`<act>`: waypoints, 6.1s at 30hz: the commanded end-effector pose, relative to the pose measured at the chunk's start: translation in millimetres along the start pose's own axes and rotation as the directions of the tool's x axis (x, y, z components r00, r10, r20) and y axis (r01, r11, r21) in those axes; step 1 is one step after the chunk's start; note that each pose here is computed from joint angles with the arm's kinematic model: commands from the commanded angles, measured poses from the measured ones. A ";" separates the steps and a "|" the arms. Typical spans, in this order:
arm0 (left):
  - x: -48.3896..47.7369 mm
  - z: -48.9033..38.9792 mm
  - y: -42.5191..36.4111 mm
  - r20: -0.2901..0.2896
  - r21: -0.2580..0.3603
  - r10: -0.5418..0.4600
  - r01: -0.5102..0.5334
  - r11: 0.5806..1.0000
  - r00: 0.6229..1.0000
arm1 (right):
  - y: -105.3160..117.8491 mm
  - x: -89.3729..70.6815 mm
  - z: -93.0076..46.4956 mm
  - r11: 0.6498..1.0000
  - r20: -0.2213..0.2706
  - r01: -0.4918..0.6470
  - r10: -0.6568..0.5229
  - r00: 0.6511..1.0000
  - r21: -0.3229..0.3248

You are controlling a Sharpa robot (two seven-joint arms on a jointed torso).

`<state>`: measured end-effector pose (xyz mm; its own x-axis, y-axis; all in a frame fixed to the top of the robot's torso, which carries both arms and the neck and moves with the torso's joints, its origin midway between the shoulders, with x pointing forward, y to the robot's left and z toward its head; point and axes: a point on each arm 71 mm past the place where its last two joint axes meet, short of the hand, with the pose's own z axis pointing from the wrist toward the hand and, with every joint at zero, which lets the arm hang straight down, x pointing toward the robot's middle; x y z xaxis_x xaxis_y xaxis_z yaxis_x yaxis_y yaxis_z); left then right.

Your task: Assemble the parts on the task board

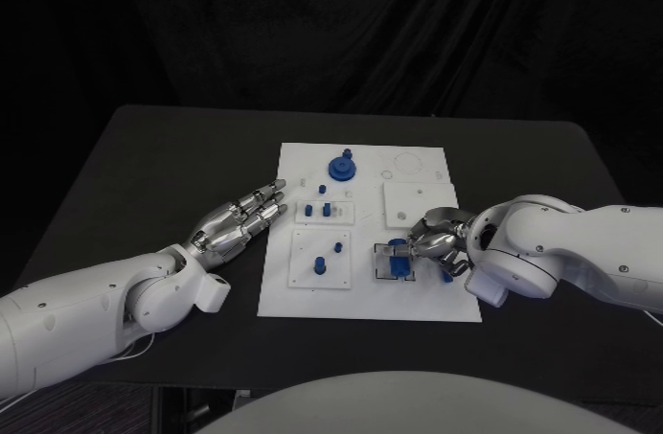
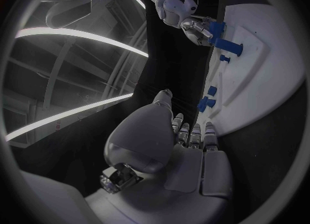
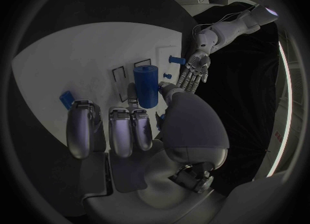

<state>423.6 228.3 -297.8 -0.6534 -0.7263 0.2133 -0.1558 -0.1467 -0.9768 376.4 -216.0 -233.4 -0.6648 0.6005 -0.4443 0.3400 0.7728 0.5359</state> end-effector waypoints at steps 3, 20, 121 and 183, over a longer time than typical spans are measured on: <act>2.1 0.7 1.0 -0.014 0.000 -0.012 0.012 1.000 1.000 | -2.0 4.5 1.1 0.999 -0.050 0.026 -0.025 0.998 0.028; 1.6 0.8 2.5 -0.015 -0.002 -0.014 0.014 1.000 1.000 | -0.9 5.1 2.9 0.999 -0.059 0.034 -0.032 0.998 0.021; 1.9 -1.5 6.4 -0.016 -0.021 -0.020 0.020 1.000 1.000 | -60.0 -9.3 -4.6 0.914 0.108 0.377 -0.395 0.912 0.151; 3.8 -0.3 9.7 -0.023 -0.030 -0.027 0.027 0.999 0.999 | -32.5 -6.8 -6.9 0.996 -0.024 -0.061 0.063 0.998 0.070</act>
<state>422.1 226.0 -302.2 -0.6621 -0.7129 0.2310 -0.1731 -0.1545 -0.9727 367.9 -246.4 -241.3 -0.6394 0.6622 -0.3906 0.4263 0.7282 0.5366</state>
